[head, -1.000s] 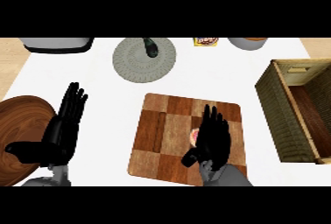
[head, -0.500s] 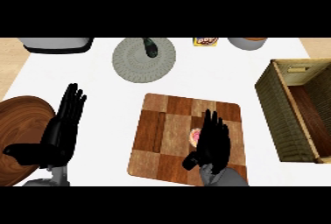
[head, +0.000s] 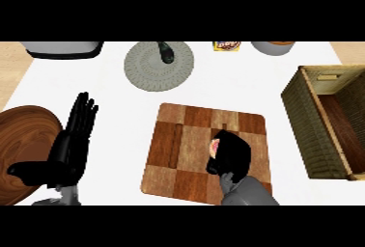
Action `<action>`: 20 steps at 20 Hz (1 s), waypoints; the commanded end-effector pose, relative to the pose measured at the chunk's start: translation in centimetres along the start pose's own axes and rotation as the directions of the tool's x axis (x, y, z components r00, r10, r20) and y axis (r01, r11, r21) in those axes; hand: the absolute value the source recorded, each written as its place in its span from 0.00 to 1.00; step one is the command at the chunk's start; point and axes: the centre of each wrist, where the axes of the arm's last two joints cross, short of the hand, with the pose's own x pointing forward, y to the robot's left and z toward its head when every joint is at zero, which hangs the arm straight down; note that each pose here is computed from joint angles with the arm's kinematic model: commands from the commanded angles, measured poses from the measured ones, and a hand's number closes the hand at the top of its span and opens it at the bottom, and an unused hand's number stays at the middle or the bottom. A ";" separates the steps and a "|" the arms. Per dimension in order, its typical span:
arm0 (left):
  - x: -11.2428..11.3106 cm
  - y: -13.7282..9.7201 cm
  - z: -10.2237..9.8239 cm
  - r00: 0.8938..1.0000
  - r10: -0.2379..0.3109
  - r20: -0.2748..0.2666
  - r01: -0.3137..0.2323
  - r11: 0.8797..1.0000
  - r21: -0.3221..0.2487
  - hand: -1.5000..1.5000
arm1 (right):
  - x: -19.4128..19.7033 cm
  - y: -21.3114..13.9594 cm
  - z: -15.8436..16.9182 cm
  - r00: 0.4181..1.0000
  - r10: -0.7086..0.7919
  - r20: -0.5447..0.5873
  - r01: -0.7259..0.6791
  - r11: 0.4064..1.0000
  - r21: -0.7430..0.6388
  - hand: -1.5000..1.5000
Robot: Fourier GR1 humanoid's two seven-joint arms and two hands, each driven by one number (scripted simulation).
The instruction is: Pick the cupcake from the cutting board and place it in the basket
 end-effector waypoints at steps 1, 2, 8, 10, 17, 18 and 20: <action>-0.6 1.1 -1.7 1.000 0.004 -0.020 -0.004 1.000 -0.017 0.50 | 1.5 1.8 1.0 0.994 0.054 -0.091 -0.052 0.998 0.025 1.00; -0.7 0.7 -0.1 1.000 0.004 -0.018 -0.004 1.000 0.002 0.50 | 2.1 -0.5 0.7 0.995 0.052 -0.081 -0.051 0.999 0.015 1.00; 1.0 1.0 -0.2 1.000 0.007 -0.016 -0.007 1.000 0.004 0.50 | 2.2 0.6 0.7 0.995 0.086 -0.044 -0.087 0.996 -0.029 1.00; -0.3 -0.3 -0.7 1.000 -0.012 -0.015 0.012 1.000 -0.003 0.50 | 2.8 0.4 0.1 0.996 0.088 -0.033 -0.089 0.996 -0.030 1.00; 0.4 -0.4 -0.7 1.000 -0.002 0.031 0.003 1.000 -0.024 0.50 | -2.2 -11.0 -12.8 0.830 -0.240 -0.504 0.118 0.958 -0.263 1.00; 0.8 -0.6 -0.5 0.999 0.006 0.036 -0.004 0.999 -0.044 0.50 | -2.5 -11.9 -13.8 0.798 -0.243 -0.551 0.098 0.955 -0.279 1.00; 0.6 -0.5 -0.4 1.000 0.001 0.029 0.001 0.999 -0.051 0.50 | -2.8 -15.1 -15.1 0.756 -0.302 -0.580 0.086 0.925 -0.369 1.00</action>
